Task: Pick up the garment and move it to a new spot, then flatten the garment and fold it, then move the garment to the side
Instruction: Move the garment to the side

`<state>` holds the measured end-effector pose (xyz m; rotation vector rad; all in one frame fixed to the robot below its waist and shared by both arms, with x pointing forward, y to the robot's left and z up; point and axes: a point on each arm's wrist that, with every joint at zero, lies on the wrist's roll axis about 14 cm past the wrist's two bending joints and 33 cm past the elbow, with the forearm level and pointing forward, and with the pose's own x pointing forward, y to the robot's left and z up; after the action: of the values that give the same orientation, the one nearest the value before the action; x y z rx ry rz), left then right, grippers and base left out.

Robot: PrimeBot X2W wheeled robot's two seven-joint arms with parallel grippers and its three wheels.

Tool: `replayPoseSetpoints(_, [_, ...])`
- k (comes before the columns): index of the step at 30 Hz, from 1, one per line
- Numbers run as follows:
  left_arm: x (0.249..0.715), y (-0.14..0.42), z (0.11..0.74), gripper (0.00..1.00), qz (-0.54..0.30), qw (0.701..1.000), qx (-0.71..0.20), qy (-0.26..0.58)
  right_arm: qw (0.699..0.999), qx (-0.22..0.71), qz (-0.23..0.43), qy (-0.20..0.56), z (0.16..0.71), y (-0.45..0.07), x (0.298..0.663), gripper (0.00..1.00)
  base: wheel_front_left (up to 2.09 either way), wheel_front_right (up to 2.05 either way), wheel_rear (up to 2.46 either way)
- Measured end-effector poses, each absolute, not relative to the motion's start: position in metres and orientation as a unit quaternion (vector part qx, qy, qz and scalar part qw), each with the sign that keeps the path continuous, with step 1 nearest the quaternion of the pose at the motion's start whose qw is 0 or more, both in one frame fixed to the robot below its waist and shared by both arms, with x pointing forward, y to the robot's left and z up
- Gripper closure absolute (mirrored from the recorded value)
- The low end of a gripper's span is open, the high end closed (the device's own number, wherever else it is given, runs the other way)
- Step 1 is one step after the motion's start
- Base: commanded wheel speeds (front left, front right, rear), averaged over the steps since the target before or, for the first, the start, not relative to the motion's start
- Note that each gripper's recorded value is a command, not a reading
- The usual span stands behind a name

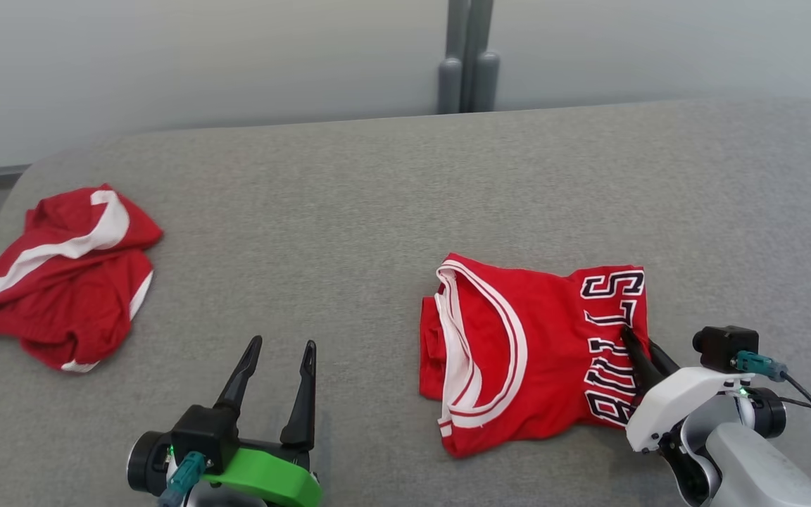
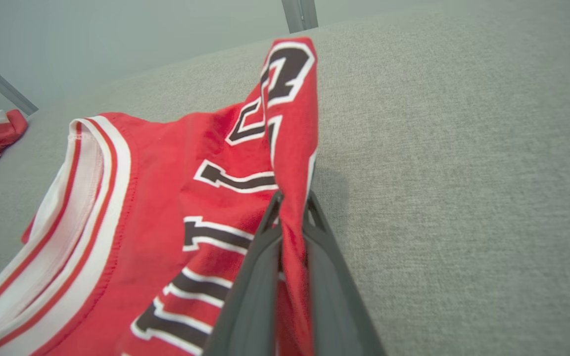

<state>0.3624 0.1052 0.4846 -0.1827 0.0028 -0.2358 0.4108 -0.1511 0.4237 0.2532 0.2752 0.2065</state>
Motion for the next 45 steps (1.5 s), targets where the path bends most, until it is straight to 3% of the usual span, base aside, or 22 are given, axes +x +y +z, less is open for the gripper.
replayPoseSetpoints(12, [0.386, 0.015, 0.495, 0.0, -0.255, 0.963, -0.084, -0.008, 0.984, 0.141, -0.012, 0.108, 0.432, -0.227, 0.372, 1.0, 0.0, 0.0, 0.0])
replayPoseSetpoints(29, [0.385, -0.103, 0.503, 0.0, -0.425, 0.9, -0.089, -0.022, 0.973, 0.156, -0.137, 0.099, 0.429, -0.294, 0.316, 1.0, 0.0, 0.0, 0.0])
replayPoseSetpoints(35, [0.39, -0.111, 0.489, 0.0, -0.437, 0.894, -0.095, -0.007, 0.978, 0.134, -0.135, 0.088, 0.44, -0.301, 0.338, 1.0, 0.0, 0.0, 0.0])
replayPoseSetpoints(45, [0.417, -0.085, 0.46, 0.0, -0.399, 0.912, -0.092, 0.015, 0.991, 0.058, -0.109, 0.05, 0.48, -0.324, 0.426, 1.0, 0.0, 0.0, 0.0])
